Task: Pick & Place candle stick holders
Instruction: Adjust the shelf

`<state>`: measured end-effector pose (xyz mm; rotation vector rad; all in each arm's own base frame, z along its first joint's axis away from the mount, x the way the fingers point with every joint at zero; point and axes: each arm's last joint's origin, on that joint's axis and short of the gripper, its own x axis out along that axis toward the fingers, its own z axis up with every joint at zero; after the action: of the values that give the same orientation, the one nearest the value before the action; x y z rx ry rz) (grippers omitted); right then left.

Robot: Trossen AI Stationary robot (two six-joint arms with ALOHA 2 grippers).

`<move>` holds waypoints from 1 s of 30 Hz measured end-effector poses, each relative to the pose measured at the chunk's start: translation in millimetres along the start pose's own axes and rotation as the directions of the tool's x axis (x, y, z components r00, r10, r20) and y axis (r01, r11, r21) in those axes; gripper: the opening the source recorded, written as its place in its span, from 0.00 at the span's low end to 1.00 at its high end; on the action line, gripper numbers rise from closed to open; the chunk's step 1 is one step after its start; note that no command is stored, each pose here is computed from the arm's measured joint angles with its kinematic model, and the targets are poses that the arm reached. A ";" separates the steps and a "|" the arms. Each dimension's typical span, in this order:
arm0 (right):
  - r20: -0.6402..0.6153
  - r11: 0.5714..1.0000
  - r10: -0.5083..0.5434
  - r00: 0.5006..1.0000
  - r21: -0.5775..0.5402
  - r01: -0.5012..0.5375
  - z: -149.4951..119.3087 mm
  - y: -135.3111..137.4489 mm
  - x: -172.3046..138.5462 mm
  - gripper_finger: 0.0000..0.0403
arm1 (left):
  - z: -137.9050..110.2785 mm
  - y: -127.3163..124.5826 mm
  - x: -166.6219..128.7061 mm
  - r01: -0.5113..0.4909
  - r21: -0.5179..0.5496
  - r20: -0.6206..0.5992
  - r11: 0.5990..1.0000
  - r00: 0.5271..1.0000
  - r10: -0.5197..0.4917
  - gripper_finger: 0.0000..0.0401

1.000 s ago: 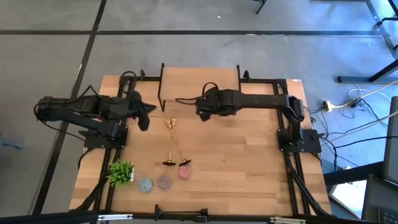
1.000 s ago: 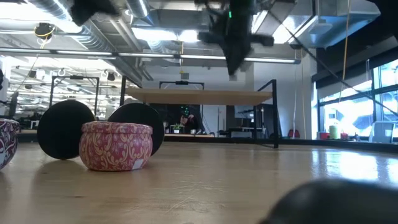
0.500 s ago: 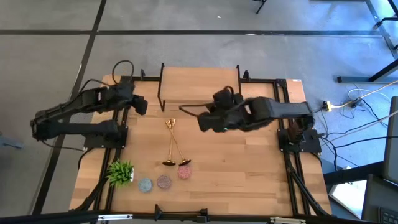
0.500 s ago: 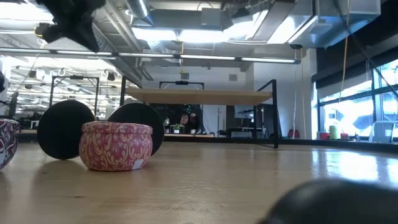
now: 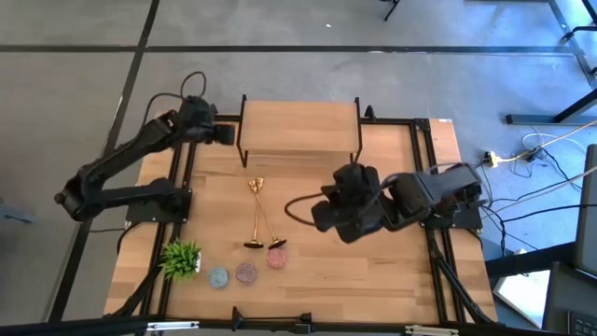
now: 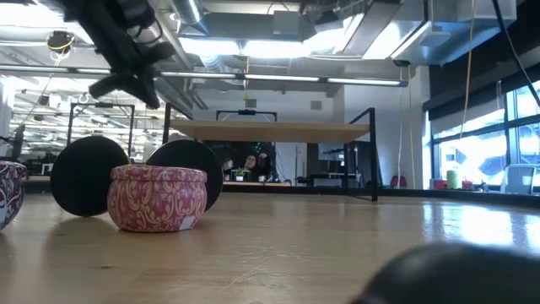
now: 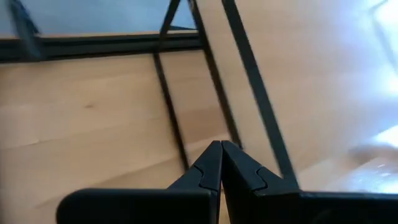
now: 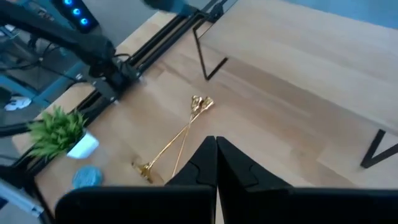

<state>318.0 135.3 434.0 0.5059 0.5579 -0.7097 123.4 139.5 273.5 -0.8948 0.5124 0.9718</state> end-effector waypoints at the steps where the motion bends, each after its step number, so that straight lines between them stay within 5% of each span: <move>1: -0.003 1.000 0.004 1.000 -0.008 -0.004 -1.6 -0.3 -3.0 0.00 | 2.4 1.5 5.9 -0.006 -0.016 -0.013 1.000 1.000 0.006 0.01; 9: 0.078 1.000 0.003 0.997 0.023 -0.004 -3.5 -14.4 -34.8 0.00 | 10.2 4.2 42.3 -0.049 -0.055 -0.073 0.997 0.996 0.045 0.01; 30: 0.098 0.996 0.057 0.994 -0.072 -0.050 -11.0 -15.8 -55.5 0.00 | 6.8 -21.8 60.8 0.017 -0.117 -0.015 0.993 1.000 -0.019 0.01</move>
<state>268.6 157.2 456.9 0.4171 0.4715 -0.6584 172.1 168.9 242.2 -1.0113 0.4644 0.9864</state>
